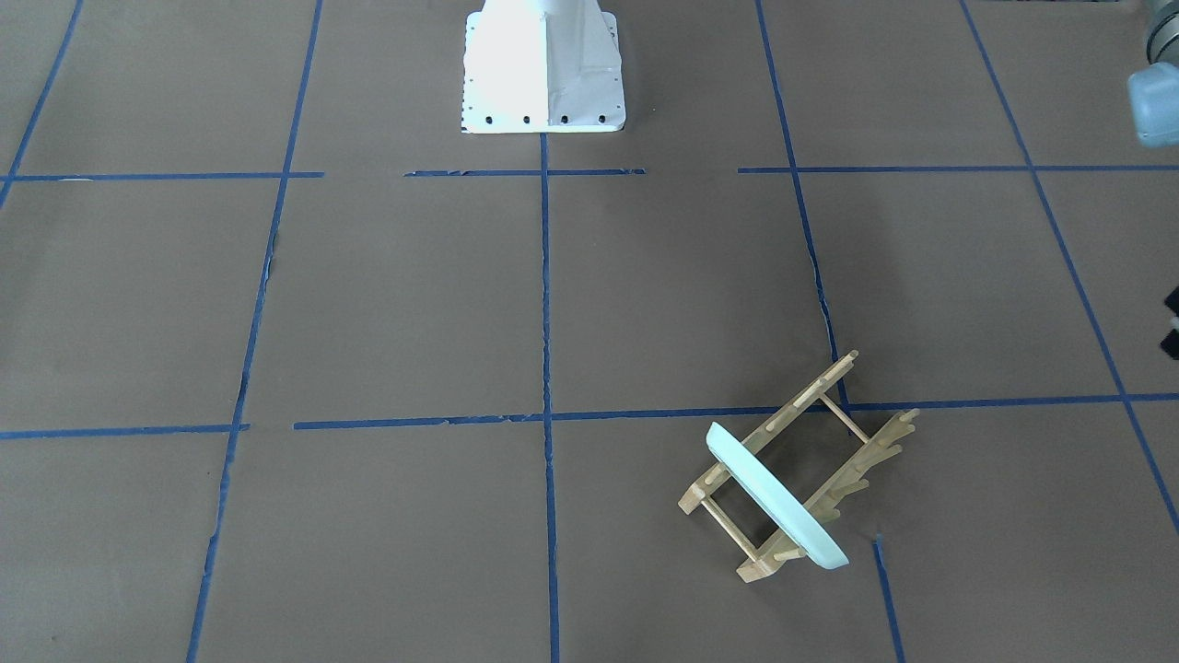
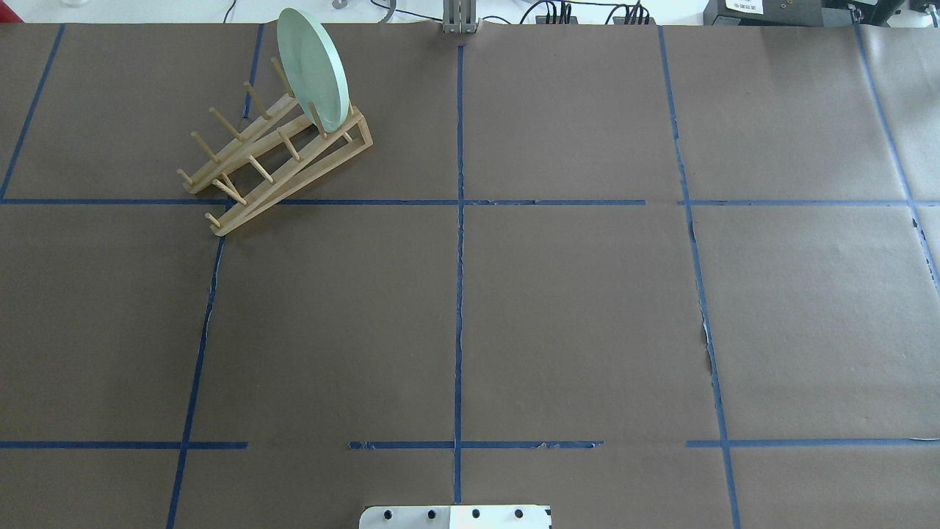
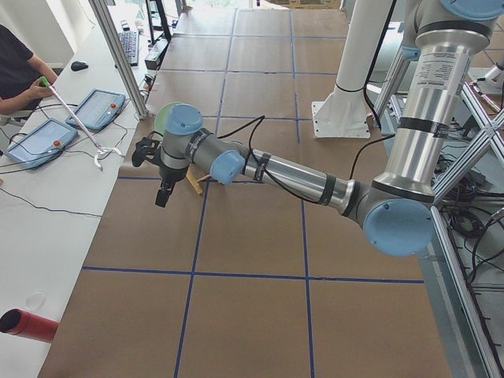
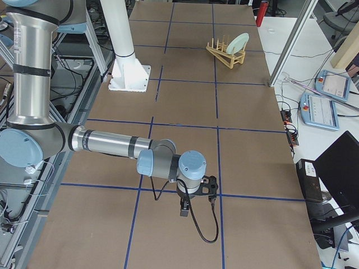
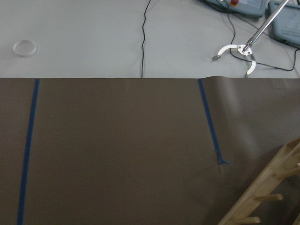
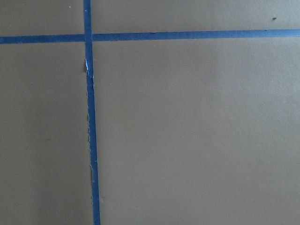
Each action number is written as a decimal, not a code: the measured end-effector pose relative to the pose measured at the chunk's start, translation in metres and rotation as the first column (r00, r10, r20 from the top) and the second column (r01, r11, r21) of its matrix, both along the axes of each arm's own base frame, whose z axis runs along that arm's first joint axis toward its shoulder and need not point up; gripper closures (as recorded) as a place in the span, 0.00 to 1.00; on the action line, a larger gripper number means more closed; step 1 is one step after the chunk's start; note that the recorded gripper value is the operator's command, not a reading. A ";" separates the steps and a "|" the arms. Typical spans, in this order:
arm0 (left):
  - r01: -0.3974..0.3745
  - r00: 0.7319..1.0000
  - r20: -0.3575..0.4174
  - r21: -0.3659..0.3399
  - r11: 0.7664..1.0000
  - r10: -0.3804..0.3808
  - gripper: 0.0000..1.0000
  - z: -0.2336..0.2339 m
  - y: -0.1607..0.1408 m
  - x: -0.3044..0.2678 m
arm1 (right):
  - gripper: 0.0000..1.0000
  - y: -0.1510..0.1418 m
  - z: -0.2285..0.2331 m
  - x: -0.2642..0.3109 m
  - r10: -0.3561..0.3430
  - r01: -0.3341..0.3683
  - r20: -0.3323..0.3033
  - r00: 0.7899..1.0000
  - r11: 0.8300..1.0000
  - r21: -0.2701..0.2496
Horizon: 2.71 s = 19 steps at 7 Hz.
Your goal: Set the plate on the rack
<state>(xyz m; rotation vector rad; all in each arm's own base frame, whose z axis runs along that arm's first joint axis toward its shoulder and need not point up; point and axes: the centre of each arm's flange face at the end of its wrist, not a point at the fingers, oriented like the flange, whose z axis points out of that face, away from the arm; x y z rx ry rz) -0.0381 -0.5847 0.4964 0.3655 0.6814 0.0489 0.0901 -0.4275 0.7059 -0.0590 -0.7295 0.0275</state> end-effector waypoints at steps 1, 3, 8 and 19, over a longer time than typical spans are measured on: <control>-0.042 0.998 0.040 -0.044 0.998 0.044 0.00 0.037 0.026 -0.058 | 0.00 0.000 0.000 0.000 0.000 0.000 0.000 1.000 1.000 0.000; -0.065 0.995 -0.079 -0.144 0.987 0.054 0.00 0.107 0.103 -0.102 | 0.00 0.000 0.001 0.000 0.000 0.000 0.000 1.000 1.000 -0.001; -0.140 0.983 -0.153 -0.239 0.961 0.105 0.00 0.156 0.144 -0.071 | 0.00 0.000 0.000 0.000 0.000 0.000 0.000 1.000 1.000 -0.001; -0.176 0.979 -0.145 -0.245 0.954 0.143 0.00 0.126 0.088 -0.058 | 0.00 0.000 0.001 0.000 0.000 0.000 0.000 1.000 1.000 -0.001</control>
